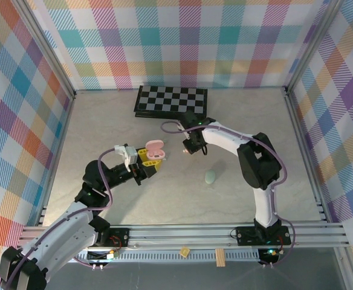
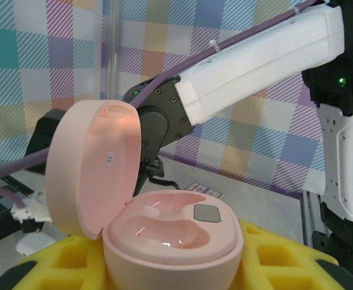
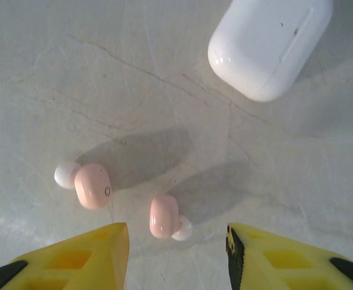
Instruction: Insert wireless bluetooth earbuds into charging case
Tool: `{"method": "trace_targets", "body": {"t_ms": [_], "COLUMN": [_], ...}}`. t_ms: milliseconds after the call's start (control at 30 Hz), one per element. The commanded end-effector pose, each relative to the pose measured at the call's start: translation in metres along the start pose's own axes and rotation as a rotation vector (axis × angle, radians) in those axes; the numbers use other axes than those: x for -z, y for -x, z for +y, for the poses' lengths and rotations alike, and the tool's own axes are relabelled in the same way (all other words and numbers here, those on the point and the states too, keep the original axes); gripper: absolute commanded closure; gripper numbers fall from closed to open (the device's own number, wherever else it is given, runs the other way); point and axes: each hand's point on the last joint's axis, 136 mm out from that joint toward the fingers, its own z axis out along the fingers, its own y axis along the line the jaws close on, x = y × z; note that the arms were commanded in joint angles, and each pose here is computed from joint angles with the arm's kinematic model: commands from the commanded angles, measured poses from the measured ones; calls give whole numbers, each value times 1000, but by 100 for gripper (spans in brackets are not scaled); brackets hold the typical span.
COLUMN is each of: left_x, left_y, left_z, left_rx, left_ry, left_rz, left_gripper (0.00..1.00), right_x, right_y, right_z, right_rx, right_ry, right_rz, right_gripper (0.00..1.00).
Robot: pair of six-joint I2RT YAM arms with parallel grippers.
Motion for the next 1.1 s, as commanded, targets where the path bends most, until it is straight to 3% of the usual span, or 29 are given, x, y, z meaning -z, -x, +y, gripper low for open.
{"method": "trace_targets", "body": {"t_ms": [0,300,1067], "left_x": [2,2,2], "left_y": [1,5,4], "left_z": [2,0,-1], "left_rx": [-15,-29,-23], "left_ry": [11,5,-6], "left_rz": [1,-2,-3], "left_gripper": [67,67,67], "right_x": [-9,-18,-29], "right_y": [-9,-4,-16], "right_z": [-4,9,7], "right_rx": [51,140,171], "right_ry": [-102,-204,-283], "right_rz": [73,115,191], "right_gripper": [56,63,69]}}
